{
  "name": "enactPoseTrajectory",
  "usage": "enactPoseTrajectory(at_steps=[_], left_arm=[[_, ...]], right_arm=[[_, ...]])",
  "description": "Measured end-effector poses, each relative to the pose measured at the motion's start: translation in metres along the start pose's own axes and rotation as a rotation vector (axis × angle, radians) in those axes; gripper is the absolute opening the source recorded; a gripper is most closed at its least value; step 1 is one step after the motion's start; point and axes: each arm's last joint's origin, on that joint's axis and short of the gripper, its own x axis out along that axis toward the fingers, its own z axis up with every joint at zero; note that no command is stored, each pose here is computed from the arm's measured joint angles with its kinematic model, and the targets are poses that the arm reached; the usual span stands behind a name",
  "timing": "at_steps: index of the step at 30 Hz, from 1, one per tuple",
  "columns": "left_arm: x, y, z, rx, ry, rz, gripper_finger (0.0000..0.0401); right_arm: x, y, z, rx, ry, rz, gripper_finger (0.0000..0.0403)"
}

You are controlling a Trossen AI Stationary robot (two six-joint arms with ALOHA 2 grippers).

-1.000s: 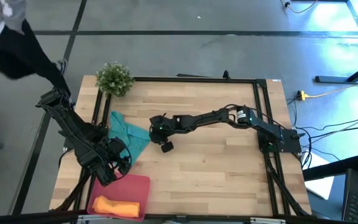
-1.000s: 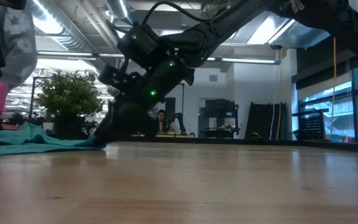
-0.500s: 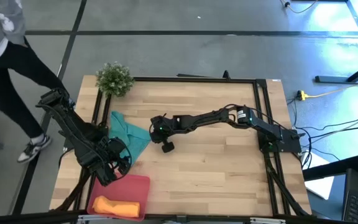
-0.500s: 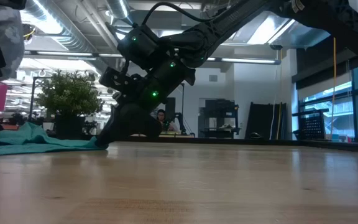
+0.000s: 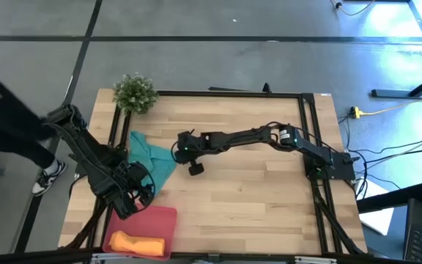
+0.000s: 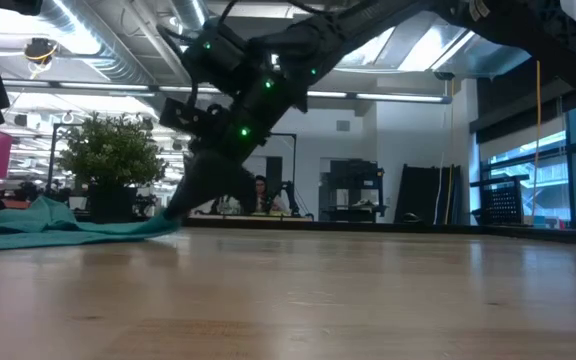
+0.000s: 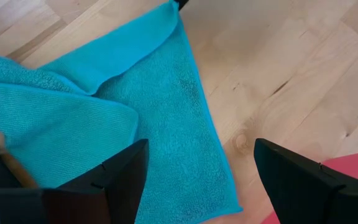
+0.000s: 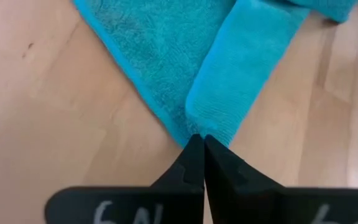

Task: Roll microfiber towels into tight, uniform cylinder then place into a basket
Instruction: Fold the blue microfiber cloth

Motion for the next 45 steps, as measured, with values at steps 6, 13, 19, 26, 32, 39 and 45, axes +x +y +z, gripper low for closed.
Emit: enactPoseTrajectory(at_steps=[6, 13, 19, 26, 32, 39, 45], left_arm=[[0.000, 0.000, 0.000, 0.000, 0.000, 0.000, 0.0278], [0.000, 0.000, 0.000, 0.000, 0.000, 0.000, 0.0278], [0.000, 0.000, 0.000, 0.003, -0.001, 0.004, 0.0278], [0.000, 0.000, 0.000, 0.003, -0.001, 0.004, 0.0278], [0.000, 0.000, 0.001, 0.003, -0.034, 0.000, 0.0278], [0.001, 0.000, 0.004, -0.006, -0.061, 0.003, 0.0278], [0.014, 0.004, 0.009, 0.024, -0.071, 0.050, 0.0278]], right_arm=[[-0.016, -0.003, 0.020, 0.003, 0.028, 0.014, 0.0001], [-0.038, -0.010, 0.038, 0.054, 0.071, 0.023, 0.0000], [-0.050, -0.014, 0.037, 0.104, 0.204, -0.052, 0.0000], [-0.058, -0.014, 0.033, 0.140, 0.317, -0.093, 0.0000], [-0.065, -0.012, 0.024, 0.159, 0.436, -0.111, 0.0000], [-0.086, -0.014, 0.023, 0.176, 0.520, -0.164, 0.0000], [-0.108, -0.017, 0.024, 0.201, 0.565, -0.194, 0.0000]])
